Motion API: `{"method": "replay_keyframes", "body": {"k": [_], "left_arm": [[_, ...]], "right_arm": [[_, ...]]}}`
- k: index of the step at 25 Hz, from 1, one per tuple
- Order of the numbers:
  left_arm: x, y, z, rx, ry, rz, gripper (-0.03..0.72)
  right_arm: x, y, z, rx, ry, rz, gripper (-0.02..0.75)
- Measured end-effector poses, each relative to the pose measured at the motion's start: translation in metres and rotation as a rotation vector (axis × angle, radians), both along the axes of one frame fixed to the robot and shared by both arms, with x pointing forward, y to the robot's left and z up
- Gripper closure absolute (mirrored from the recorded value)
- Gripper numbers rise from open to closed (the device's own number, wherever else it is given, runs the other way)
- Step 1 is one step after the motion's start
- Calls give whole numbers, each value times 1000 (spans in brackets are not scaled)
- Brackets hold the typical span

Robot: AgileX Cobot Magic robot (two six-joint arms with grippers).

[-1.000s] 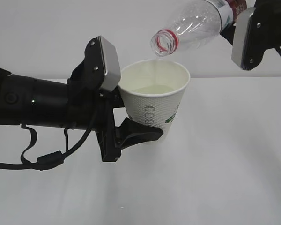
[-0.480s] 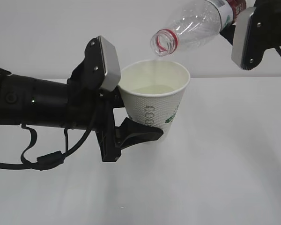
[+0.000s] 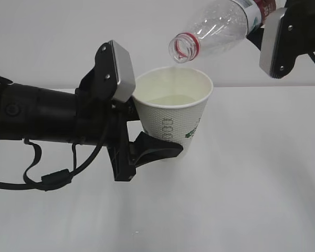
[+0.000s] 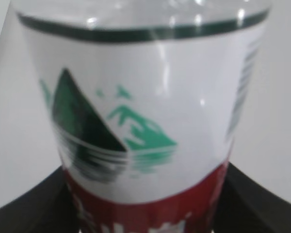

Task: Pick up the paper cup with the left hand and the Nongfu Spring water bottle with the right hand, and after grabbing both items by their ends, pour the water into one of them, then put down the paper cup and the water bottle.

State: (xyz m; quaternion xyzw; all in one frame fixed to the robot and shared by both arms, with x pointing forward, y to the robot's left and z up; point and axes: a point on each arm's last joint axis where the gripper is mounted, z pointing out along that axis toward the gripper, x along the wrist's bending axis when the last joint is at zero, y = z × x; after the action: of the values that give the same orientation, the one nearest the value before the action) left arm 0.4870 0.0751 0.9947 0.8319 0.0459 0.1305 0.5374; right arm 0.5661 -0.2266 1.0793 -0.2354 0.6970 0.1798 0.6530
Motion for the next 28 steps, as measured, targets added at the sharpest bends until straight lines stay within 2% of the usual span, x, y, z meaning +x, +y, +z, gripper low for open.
{"method": "replay_keyframes", "body": {"k": [28], "left_arm": [[0,0,0,0,0,0,188]], "right_arm": [[0,1,4,12,-38,10,223]]}}
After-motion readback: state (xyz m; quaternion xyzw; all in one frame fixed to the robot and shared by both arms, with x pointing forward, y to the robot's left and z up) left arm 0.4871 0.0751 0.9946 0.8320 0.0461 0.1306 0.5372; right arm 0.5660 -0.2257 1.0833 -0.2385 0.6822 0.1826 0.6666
